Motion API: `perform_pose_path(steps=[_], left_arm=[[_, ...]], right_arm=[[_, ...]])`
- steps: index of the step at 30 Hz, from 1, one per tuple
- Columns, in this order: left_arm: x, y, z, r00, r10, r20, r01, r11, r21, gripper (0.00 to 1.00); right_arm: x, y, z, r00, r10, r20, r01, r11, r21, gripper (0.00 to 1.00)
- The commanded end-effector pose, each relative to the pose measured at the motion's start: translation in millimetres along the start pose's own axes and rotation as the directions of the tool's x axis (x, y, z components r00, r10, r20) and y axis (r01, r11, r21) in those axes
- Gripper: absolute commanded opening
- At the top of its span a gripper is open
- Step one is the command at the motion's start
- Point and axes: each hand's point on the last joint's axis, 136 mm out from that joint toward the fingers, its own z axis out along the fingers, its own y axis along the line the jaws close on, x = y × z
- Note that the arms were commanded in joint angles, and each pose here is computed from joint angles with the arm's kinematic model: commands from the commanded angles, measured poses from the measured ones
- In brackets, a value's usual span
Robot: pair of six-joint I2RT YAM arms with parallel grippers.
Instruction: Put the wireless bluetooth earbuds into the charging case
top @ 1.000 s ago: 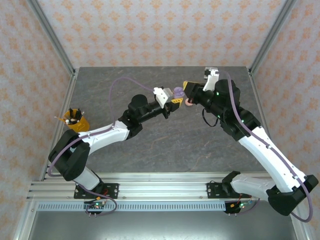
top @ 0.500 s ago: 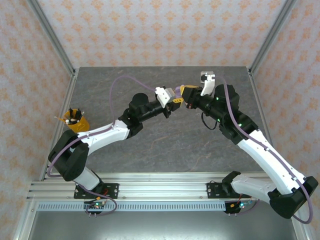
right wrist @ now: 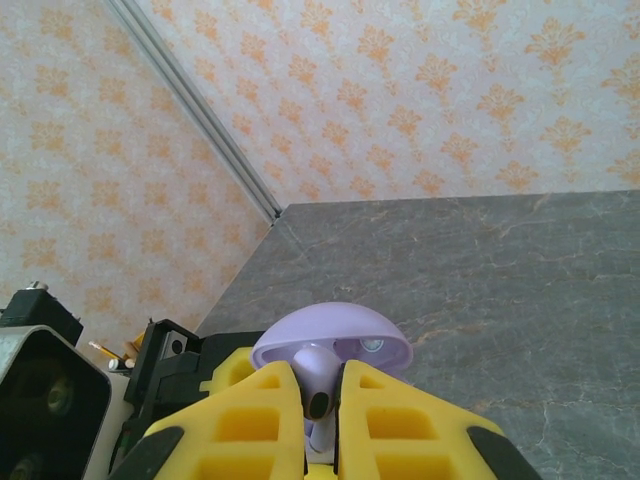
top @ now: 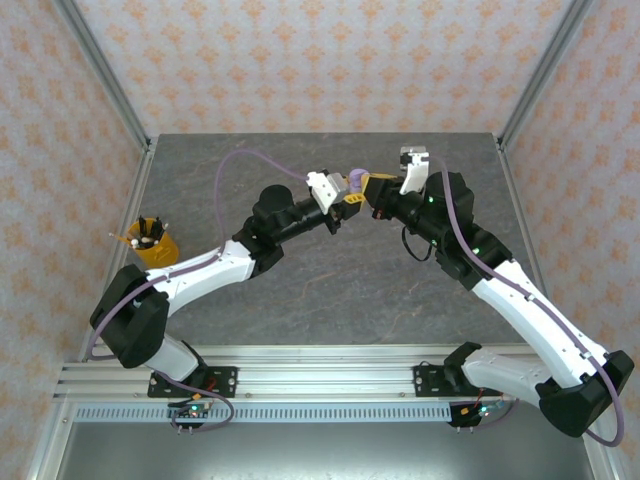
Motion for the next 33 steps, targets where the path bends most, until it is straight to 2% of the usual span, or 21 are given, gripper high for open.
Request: perform_pose_path(steps=[1, 14, 33], left_arm=[[-34.6, -3.7, -2.8, 0.997, 0.033, 0.073, -0.034, 0.999, 0.011, 0.0], [-33.3, -6.2, -0.2, 0.997, 0.028, 0.073, -0.03, 0.999, 0.017, 0.0], [-38.3, 5.0, -1.9, 0.996, 0.04, 0.08, -0.036, 0.998, -0.05, 0.0]], right_arm=[[-7.6, 2.4, -0.3, 0.999, -0.017, 0.041, 0.018, 1.0, -0.003, 0.12], [-2.1, 3.6, 8.8, 1.0, -0.005, 0.014, 0.005, 1.0, -0.017, 0.11], [12.2, -4.4, 0.9, 0.999, -0.026, -0.02, 0.026, 1.0, 0.008, 0.09]])
